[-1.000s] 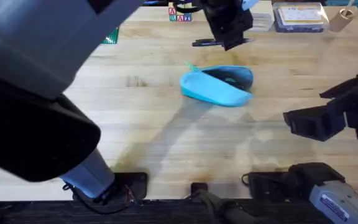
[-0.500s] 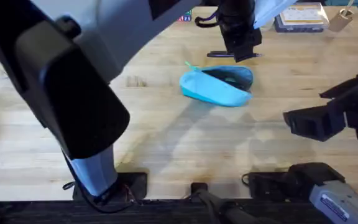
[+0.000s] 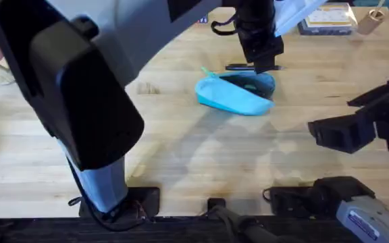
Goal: Unzip the bag, pick up the pens from the table one at a time and place them inside, then zip the bag closed.
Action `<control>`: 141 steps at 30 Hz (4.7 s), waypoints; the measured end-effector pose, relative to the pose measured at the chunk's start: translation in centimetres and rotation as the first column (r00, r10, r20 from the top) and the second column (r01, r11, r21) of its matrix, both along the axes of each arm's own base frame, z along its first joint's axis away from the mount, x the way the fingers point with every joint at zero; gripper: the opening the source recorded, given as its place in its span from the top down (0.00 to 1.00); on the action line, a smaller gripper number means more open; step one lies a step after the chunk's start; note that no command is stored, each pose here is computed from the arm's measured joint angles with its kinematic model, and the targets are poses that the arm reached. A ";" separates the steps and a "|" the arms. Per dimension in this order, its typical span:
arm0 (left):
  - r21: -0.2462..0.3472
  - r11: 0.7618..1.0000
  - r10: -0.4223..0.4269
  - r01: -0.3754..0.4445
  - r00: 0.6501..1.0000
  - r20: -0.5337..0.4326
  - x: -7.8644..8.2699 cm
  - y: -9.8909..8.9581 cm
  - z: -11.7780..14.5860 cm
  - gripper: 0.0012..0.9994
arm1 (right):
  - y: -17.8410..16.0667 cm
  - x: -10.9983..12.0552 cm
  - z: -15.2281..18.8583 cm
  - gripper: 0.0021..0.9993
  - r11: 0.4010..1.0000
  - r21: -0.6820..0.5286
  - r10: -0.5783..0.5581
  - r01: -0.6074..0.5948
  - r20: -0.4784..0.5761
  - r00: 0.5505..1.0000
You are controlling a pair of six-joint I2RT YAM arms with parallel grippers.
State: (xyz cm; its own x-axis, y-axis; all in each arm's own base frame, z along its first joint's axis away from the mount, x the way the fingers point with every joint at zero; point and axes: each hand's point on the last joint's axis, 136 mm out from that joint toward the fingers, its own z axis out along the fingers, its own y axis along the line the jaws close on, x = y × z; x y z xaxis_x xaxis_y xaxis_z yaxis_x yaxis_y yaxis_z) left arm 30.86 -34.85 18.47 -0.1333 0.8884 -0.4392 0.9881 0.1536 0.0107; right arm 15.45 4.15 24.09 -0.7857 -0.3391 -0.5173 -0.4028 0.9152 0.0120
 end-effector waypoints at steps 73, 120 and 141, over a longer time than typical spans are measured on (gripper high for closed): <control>-0.036 0.999 0.024 -0.029 0.991 -0.130 -0.2 1.1 -6.1 0.21 | 0.0 0.0 0.0 0.00 1.000 0.000 0.000 0.000 0.000 1.000; -0.163 0.983 0.081 -0.083 0.997 -0.020 -2.6 5.0 5.2 0.01 | 0.0 0.0 0.0 0.00 1.000 0.000 0.000 0.000 0.000 1.000; -0.295 0.935 0.236 -0.196 0.966 0.106 -3.5 12.0 6.7 0.01 | 0.0 0.0 0.0 0.00 1.000 0.000 0.000 0.000 0.000 1.000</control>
